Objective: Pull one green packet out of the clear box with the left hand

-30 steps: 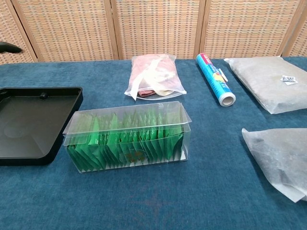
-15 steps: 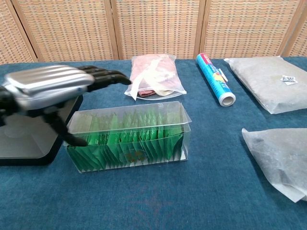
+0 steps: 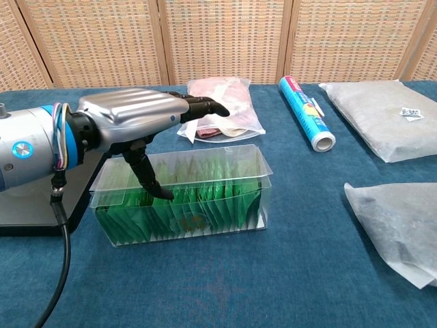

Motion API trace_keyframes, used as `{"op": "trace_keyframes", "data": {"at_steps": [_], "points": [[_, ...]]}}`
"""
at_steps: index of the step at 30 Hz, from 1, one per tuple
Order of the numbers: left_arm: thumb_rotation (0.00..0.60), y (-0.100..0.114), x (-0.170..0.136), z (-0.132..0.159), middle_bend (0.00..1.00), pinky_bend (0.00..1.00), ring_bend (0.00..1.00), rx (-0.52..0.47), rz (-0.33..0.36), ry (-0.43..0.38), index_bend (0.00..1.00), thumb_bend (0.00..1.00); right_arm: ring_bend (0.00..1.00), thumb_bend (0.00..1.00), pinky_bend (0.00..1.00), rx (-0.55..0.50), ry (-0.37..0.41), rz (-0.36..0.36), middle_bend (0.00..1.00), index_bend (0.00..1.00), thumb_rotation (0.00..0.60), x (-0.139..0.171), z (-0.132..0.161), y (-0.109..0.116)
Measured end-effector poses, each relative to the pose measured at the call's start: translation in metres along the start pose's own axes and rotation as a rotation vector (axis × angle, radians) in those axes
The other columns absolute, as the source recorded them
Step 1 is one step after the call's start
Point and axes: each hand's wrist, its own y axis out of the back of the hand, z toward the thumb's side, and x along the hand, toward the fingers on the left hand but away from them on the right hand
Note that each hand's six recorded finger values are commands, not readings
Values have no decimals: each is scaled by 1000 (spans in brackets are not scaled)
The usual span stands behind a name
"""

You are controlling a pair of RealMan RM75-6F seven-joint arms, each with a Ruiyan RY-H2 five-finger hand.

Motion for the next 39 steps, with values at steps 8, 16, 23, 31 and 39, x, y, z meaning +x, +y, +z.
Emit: {"op": "trace_keyframes", "data": {"at_steps": [8, 16, 23, 31, 39], "points": [[600, 4, 1, -16, 0, 0, 0, -2, -9, 66, 0, 269, 0, 0, 0, 6, 4, 9, 0, 0, 600, -1, 2, -3], [600, 8, 0, -31, 0, 0, 0, -37, -19, 106, 0, 293, 0, 0, 0, 11, 7, 16, 0, 0, 600, 0, 3, -5], [600, 15, 0, -44, 0, 0, 0, -116, -17, 134, 0, 298, 0, 0, 0, 8, 6, 18, 0, 0, 600, -1, 3, -5], [600, 28, 5, -60, 0, 0, 0, -171, -10, 169, 0, 305, 0, 0, 0, 8, 6, 20, 0, 0, 600, 0, 3, -5], [600, 30, 11, -78, 0, 0, 0, -235, -58, 225, 17, 321, 0, 0, 0, 11, 6, 22, 0, 0, 600, -1, 3, -6]]}}
